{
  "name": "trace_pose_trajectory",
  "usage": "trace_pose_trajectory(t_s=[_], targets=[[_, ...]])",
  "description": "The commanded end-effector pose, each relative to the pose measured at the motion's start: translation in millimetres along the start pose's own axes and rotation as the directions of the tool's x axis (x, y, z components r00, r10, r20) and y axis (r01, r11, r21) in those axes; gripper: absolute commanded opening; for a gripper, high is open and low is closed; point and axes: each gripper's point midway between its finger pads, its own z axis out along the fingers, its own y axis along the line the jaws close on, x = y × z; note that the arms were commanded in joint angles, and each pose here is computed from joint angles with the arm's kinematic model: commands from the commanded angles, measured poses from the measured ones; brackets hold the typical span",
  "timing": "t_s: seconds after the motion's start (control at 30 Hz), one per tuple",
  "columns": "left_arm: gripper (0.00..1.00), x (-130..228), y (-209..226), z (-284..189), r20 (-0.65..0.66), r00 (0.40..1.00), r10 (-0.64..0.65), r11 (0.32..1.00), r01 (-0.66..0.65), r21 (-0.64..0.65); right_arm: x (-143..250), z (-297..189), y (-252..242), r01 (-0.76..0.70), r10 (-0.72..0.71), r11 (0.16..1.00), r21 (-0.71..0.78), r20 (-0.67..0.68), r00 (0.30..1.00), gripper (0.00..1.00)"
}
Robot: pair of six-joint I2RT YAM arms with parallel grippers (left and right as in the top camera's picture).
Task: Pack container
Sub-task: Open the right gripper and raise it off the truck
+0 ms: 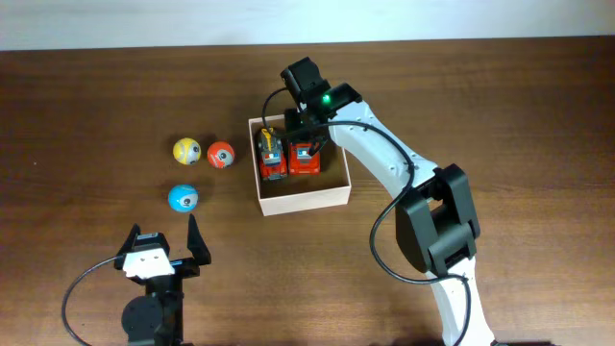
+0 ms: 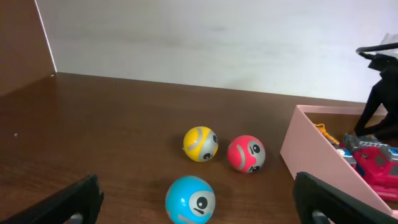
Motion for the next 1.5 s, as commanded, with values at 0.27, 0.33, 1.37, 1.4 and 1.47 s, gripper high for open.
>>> trace_pose_trajectory(t_s=[0.27, 0.33, 1.37, 1.4, 1.47], targets=[[0.99, 0.3, -2.3, -0.4, 0.001, 1.0, 0.012, 1.0, -0.012, 0.012, -12.1, -0.5, -28.0, 0.001, -0.002, 0.999, 0.044, 0.018, 1.0, 0.11], [0.99, 0.3, -2.3, -0.4, 0.001, 1.0, 0.012, 1.0, -0.012, 0.012, -13.0, -0.6, -33.8, -0.008, 0.007, 0.999, 0.05, 0.015, 1.0, 0.05], [0.99, 0.3, -2.3, -0.4, 0.001, 1.0, 0.012, 1.0, -0.012, 0.012, 20.2, 9.1, -36.3, 0.073, -0.068, 0.996, 0.049, -0.099, 0.993, 0.04], [0.99, 0.3, -2.3, -0.4, 0.001, 1.0, 0.012, 1.0, -0.012, 0.012, 21.6, 10.0, -34.0, 0.076, -0.072, 0.996, 0.044, -0.101, 0.992, 0.04], [0.99, 0.3, -2.3, -0.4, 0.001, 1.0, 0.012, 1.0, -0.012, 0.012, 24.8, 12.4, -27.9, 0.085, -0.082, 0.996, 0.025, -0.104, 0.991, 0.04]])
